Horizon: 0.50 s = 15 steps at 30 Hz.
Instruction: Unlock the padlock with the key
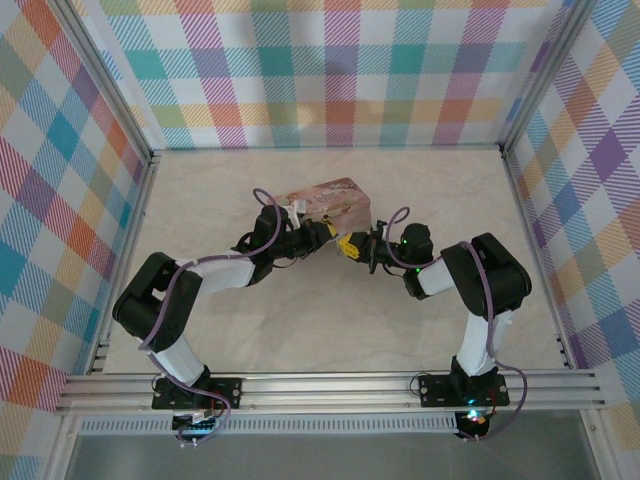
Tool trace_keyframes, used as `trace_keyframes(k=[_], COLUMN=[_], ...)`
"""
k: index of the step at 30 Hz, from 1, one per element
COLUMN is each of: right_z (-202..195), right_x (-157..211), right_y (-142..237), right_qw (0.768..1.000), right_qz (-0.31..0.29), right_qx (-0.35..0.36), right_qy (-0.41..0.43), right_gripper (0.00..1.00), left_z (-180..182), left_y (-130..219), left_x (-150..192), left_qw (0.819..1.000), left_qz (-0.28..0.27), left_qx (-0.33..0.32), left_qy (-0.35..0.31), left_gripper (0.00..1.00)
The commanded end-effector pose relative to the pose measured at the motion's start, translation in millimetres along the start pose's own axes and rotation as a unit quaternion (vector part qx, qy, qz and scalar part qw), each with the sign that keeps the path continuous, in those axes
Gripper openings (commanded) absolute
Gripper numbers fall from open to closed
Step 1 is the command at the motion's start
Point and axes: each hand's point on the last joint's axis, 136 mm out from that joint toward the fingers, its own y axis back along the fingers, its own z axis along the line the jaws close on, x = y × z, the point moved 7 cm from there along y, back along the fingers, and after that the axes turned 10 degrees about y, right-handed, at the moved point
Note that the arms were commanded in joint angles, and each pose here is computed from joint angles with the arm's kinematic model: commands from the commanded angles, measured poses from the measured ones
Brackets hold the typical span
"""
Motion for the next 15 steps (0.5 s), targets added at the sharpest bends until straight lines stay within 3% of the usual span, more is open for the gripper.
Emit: trace_keyframes(k=[1,8,15], right_z=[43.1,41.8,53.2], right_x=[-15.1,-19.3,-13.5], right_y=[-12.0,-28.6,-25.4], right_qw=[0.994,0.994,0.982], right_qz=[-0.045,-0.004,-0.012], right_qx=[-0.075,-0.073,-0.08], right_qy=[0.058,0.082,0.173], right_gripper=[0.0,0.0,0.0], left_z=[-32.5,-36.3,-37.6], left_y=[-1.3,-0.6,-1.2], left_x=[68.0,69.6,71.5], left_qw=[0.975,0.973,0.973], left_qz=[0.202,0.211,0.214], left_qx=[0.091,0.09,0.088], left_qy=[-0.03,-0.029,-0.026], left_gripper=[0.0,0.0,0.0])
